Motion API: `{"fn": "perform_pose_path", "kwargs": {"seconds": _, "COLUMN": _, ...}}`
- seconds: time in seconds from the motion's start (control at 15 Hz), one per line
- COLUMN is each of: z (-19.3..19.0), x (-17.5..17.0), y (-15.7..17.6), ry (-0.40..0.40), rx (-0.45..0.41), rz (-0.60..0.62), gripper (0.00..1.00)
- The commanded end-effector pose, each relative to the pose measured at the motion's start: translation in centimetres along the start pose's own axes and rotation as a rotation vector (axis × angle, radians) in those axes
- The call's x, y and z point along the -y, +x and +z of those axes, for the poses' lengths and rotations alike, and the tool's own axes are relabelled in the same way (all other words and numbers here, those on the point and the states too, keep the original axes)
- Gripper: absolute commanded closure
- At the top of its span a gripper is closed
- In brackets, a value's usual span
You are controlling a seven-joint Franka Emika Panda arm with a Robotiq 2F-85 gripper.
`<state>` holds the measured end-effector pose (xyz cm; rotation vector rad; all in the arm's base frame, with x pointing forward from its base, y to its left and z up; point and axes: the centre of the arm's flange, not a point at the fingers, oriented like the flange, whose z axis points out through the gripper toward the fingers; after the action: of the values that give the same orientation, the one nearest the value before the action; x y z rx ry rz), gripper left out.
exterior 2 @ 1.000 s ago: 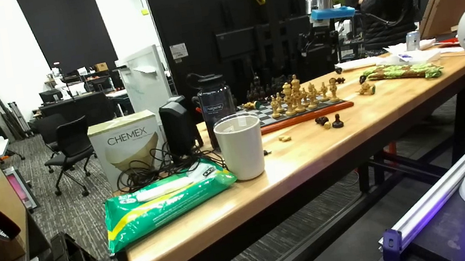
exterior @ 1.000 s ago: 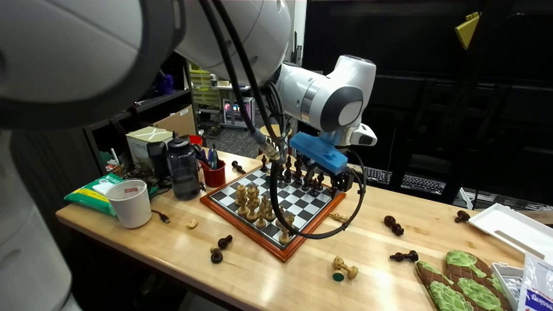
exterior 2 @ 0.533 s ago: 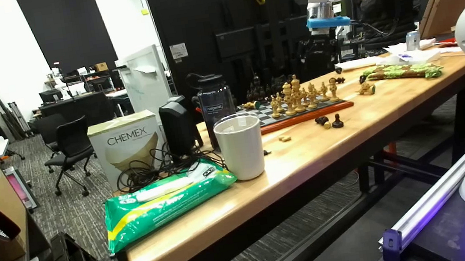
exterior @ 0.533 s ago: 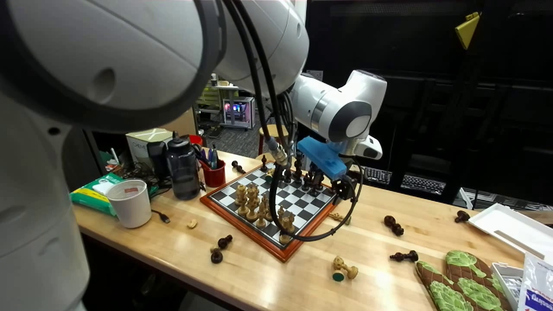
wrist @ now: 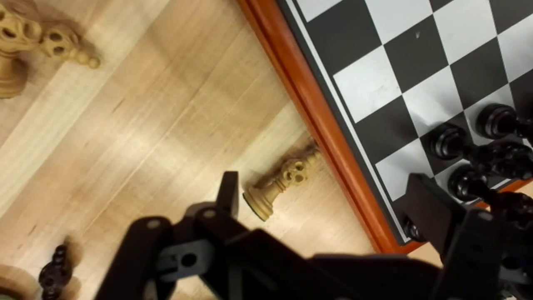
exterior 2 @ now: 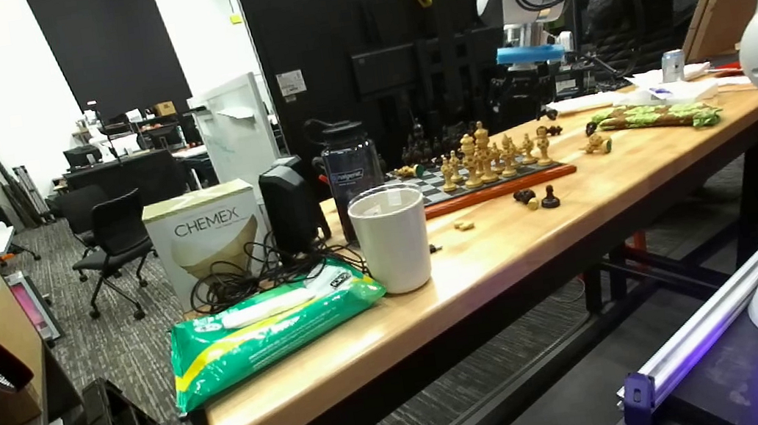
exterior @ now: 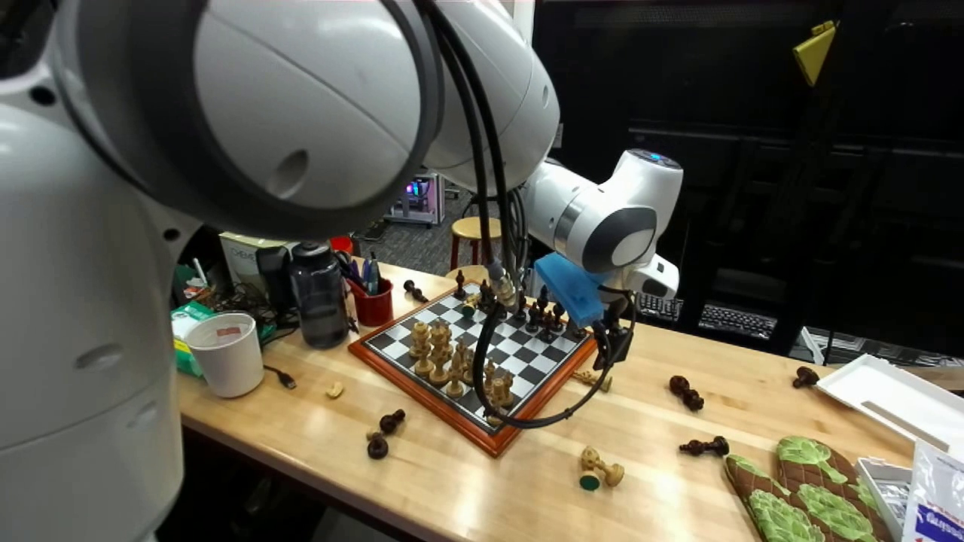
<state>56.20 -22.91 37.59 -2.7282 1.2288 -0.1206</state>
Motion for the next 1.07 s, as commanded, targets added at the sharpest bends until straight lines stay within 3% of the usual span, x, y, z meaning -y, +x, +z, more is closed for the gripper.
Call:
{"fn": "perform_pose_path", "kwargs": {"seconds": 0.0, "z": 0.0, "x": 0.0, "y": 0.0, "ry": 0.0, "rx": -0.001, "rz": 0.001, "gripper": 0.0}}
{"fn": "perform_pose_path", "kwargs": {"seconds": 0.47, "z": 2.6, "x": 0.7, "y": 1.3, "ry": -0.019, "rx": 0.015, "rz": 0.085, "gripper": 0.0}}
{"fn": "perform_pose_path", "kwargs": {"seconds": 1.0, "z": 4.8, "x": 1.2, "y": 2.7, "ry": -0.024, "rx": -0.027, "rz": 0.203, "gripper": 0.0}}
